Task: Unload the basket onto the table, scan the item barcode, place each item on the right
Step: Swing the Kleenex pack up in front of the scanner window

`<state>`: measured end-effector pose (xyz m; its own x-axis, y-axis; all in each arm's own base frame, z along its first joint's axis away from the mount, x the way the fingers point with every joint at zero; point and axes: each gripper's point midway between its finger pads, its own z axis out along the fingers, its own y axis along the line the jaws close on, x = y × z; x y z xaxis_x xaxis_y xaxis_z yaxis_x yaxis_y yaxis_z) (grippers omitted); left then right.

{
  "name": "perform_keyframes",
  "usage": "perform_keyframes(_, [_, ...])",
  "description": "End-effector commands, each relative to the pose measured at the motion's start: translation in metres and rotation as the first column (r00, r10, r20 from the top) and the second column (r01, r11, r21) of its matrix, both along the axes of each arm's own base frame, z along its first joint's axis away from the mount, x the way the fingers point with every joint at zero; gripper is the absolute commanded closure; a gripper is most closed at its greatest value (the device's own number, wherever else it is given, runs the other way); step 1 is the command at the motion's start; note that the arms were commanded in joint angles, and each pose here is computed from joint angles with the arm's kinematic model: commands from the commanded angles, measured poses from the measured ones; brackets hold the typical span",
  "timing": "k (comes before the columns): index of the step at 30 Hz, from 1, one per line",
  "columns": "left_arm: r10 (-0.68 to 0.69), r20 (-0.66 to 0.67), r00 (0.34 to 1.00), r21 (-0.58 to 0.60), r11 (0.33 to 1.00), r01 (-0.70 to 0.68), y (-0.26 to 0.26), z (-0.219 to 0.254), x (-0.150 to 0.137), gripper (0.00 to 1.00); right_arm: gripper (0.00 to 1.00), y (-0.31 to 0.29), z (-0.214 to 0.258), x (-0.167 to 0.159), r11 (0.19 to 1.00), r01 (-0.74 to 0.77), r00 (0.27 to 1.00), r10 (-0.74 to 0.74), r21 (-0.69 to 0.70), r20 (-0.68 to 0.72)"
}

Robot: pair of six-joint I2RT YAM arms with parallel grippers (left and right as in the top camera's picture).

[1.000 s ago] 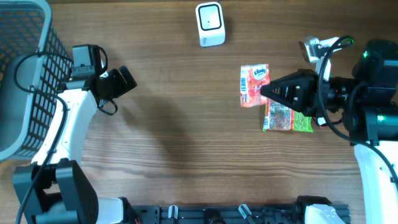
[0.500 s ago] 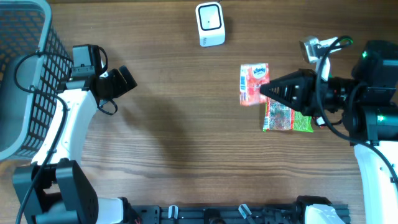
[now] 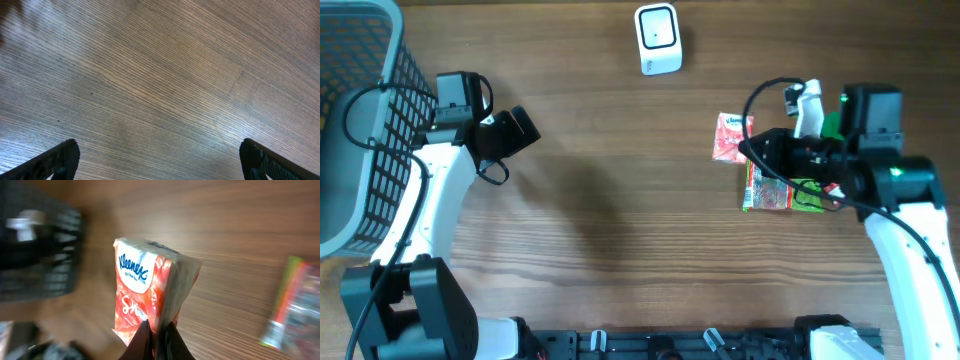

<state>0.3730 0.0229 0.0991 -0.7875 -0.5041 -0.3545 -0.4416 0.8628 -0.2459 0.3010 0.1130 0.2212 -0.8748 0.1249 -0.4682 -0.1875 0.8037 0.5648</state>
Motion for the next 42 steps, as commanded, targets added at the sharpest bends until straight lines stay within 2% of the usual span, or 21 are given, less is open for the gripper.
perform_keyframes(1, [0.000,0.000,1.000,0.004,1.000,0.000,0.002,0.000,0.001,0.00,0.96,-0.026,0.003,0.018,0.981,0.134,0.991,-0.129,-0.143,0.043])
perform_keyframes(5, [0.000,0.000,1.000,0.004,1.000,0.000,0.002,0.000,0.001,0.00,0.96,-0.032,0.042,0.026,0.971,0.186,0.981,-0.174,-0.148,0.089])
perform_keyframes(8, [0.000,0.000,1.000,0.004,1.000,0.000,0.002,0.000,0.001,0.00,0.96,-0.042,0.072,0.030,0.953,0.222,0.974,-0.208,-0.206,0.086])
perform_keyframes(13, [0.000,0.000,1.000,0.004,1.000,0.000,0.002,0.000,0.001,0.00,0.96,-0.041,0.114,0.043,0.932,0.198,0.980,-0.186,-0.304,0.066])
perform_keyframes(19, [0.000,0.000,1.000,0.004,1.000,0.000,0.002,0.000,0.001,0.00,0.96,-0.009,0.137,0.082,0.897,0.202,0.978,-0.161,-0.394,0.135])
perform_keyframes(22, [0.000,0.000,1.000,0.004,1.000,0.000,0.002,0.000,0.001,0.00,0.96,0.010,0.131,0.105,0.864,0.221,0.970,-0.145,-0.452,0.196])
perform_keyframes(27, [0.000,0.000,1.000,0.004,1.000,0.000,0.002,0.000,0.001,0.00,0.95,0.035,0.100,0.147,0.738,0.294,0.947,-0.138,-0.608,0.290])
perform_keyframes(31, [0.000,0.000,1.000,0.004,1.000,0.000,0.002,0.000,0.001,0.00,0.95,0.055,0.068,0.179,0.649,0.297,0.942,-0.076,-0.701,0.328])
perform_keyframes(39, [0.000,0.000,1.000,0.004,1.000,0.000,0.002,0.000,0.001,0.00,0.95,0.096,0.003,0.242,0.587,0.230,0.929,0.104,-0.776,0.354])
perform_keyframes(42, [0.000,0.000,1.000,0.004,1.000,0.000,0.002,0.000,0.001,0.00,0.96,0.101,-0.017,0.259,0.566,0.249,0.921,0.114,-0.786,0.374])
